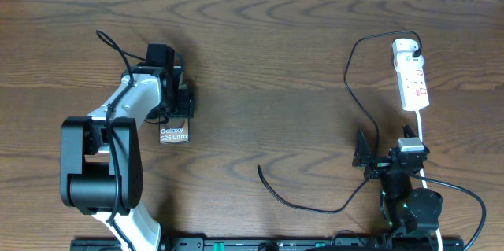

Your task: Plug charger to phone and switch on socket

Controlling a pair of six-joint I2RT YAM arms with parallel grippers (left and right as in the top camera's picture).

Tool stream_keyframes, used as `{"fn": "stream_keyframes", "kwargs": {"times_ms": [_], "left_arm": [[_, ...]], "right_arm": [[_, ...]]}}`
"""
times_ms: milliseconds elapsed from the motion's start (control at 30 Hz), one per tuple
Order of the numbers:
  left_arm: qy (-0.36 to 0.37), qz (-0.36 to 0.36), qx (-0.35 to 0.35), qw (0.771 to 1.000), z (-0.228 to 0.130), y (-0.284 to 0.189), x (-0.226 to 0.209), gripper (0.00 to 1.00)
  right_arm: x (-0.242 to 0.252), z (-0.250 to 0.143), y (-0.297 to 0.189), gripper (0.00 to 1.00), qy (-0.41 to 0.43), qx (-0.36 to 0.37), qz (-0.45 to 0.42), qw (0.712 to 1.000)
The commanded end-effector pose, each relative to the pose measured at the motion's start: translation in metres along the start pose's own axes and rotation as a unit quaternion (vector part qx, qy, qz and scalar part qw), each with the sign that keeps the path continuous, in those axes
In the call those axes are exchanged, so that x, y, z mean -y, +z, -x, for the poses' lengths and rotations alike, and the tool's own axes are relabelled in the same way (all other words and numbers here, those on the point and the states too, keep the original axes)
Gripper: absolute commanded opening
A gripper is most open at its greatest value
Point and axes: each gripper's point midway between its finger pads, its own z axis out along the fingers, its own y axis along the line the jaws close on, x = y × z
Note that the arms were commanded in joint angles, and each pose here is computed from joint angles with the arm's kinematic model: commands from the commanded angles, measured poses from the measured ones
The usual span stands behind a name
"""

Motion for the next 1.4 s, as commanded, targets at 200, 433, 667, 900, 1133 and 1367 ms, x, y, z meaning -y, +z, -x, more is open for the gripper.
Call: {"fn": "stream_keyframes", "kwargs": {"times_ms": [200,433,667,900,1133,1367], "left_arm": [[-0.001,-0.027,-0.043,0.999,-0.024,0.018,0.008,0.07],[-0.001,-0.027,-0.043,0.999,-0.024,0.018,0.008,0.07],[-0.001,-0.027,-0.043,0.999,-0.024,0.018,0.008,0.07],[-0.001,-0.027,-0.039,0.999,-0.021,0.017,0.009,0.07],[-0.001,-0.028,-0.032,0.999,-0.017,0.012,0.009,0.07],[0.0,-0.029,-0.017,0.999,-0.012,0.004,0.009,0.07]], "right_arm": [[0.0,-0.001,0.0,0.99,-0.004,-0.001,-0.001,1.0],[0.0,-0.001,0.0,0.99,-0.003,-0.001,-0.001,1.0],[0.0,-0.001,0.0,0.99,-0.004,-0.001,-0.001,1.0],[0.0,-0.001,0.0,0.99,-0.004,-0.001,-0.001,1.0],[0.0,-0.001,0.0,0.99,-0.004,-0.001,-0.001,1.0],[0.0,-0.001,0.0,0.99,-0.004,-0.001,-0.001,1.0]]}}
